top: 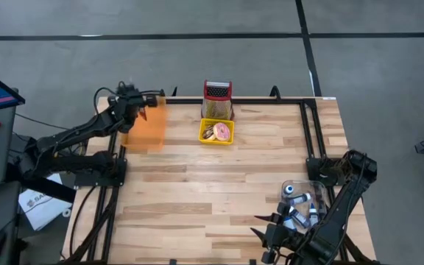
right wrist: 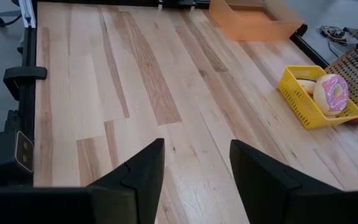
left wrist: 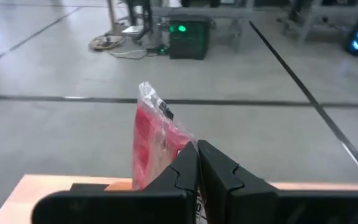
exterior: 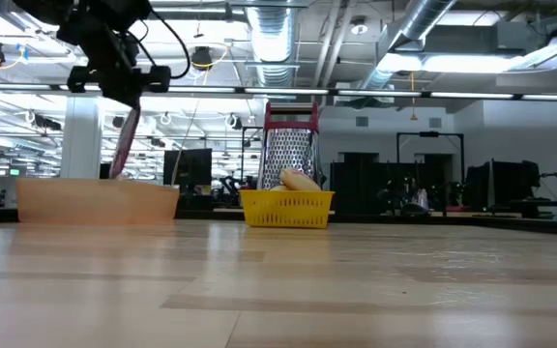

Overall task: Pick & Place Food Item
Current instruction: Put the popcorn bag into the orange bin, then return to Home Position

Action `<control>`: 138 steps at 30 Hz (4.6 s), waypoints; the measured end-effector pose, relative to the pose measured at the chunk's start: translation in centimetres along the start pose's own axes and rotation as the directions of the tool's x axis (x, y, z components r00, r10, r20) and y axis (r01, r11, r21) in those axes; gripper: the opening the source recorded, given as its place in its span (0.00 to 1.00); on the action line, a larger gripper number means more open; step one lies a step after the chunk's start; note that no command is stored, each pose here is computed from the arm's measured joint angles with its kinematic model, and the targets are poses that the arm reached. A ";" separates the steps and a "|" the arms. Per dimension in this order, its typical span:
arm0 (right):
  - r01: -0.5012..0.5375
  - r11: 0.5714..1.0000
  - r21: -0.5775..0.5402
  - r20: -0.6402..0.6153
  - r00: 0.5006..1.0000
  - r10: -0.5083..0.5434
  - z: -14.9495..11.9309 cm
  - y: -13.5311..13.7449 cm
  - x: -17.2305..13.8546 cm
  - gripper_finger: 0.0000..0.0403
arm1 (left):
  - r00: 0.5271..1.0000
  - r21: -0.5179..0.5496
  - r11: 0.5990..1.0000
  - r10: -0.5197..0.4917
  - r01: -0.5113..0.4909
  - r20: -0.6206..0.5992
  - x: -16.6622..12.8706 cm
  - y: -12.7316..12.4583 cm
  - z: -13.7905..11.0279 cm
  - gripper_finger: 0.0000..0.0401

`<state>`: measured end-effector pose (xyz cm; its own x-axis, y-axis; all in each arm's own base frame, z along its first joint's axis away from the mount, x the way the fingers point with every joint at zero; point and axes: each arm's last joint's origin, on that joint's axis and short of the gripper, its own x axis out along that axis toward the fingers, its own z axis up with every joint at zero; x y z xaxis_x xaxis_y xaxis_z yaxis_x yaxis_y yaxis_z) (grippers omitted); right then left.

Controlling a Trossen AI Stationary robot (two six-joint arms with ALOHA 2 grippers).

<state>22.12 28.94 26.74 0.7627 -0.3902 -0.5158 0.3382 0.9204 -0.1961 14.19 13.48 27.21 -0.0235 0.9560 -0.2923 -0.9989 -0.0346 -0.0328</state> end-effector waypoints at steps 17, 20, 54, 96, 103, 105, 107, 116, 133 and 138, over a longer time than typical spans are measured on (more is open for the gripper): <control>0.021 1.000 0.016 -0.009 1.000 -0.021 -2.6 0.1 0.9 0.43 | 0.998 -0.347 0.936 0.059 -0.053 0.009 0.7 0.9 -6.3 0.00; 0.022 1.000 0.021 -0.009 1.000 -0.022 -2.7 0.1 0.9 0.43 | 1.000 -0.417 0.909 0.022 -0.016 0.009 0.8 1.2 -8.3 0.00; 0.038 0.999 0.014 -0.012 0.999 -0.038 -2.3 -0.1 1.5 0.43 | 0.982 -0.198 0.970 -0.160 0.138 -0.101 -0.7 1.7 -13.6 0.00; 0.050 0.998 0.023 -0.016 0.999 -0.050 -2.1 -0.3 1.9 0.43 | -0.072 0.004 -0.073 -0.990 0.997 -0.117 -7.2 -2.0 -10.4 0.13; 0.035 0.999 0.034 -0.018 0.999 -0.035 -2.2 -0.1 1.6 0.43 | -0.209 0.175 -0.223 -0.973 0.959 -0.095 -11.9 -0.8 -12.4 0.12; 0.026 0.999 0.038 -0.016 1.000 -0.025 -2.3 0.1 1.4 0.43 | -0.215 0.199 -0.227 -0.973 0.953 -0.079 -12.4 0.0 -12.4 0.12; 0.015 0.999 0.041 -0.009 1.000 -0.014 -2.4 0.2 1.1 0.43 | -0.212 0.216 -0.225 -0.974 0.950 -0.085 -12.4 1.0 -12.4 0.12; 0.036 0.998 0.049 -0.007 0.999 -0.035 -2.1 0.0 1.8 0.43 | -0.205 0.207 -0.205 -0.979 0.957 -0.022 -11.6 5.0 -11.7 0.10; 0.043 0.999 -0.013 -0.008 0.999 -0.043 -1.7 -0.1 2.4 0.43 | -0.129 0.251 -0.140 -0.990 0.958 -0.060 -10.7 5.2 -14.1 0.02; 0.080 0.995 -0.063 0.080 0.994 -0.075 -1.5 -0.1 2.1 0.43 | -0.078 0.245 -0.086 -0.996 0.966 -0.040 -10.5 5.1 -14.0 0.02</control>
<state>22.85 28.05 24.38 0.7768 -0.4585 -0.4317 0.3626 0.8861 -0.2888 9.88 -0.85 16.74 0.9985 -0.0521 0.0170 0.0529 0.9976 -0.0452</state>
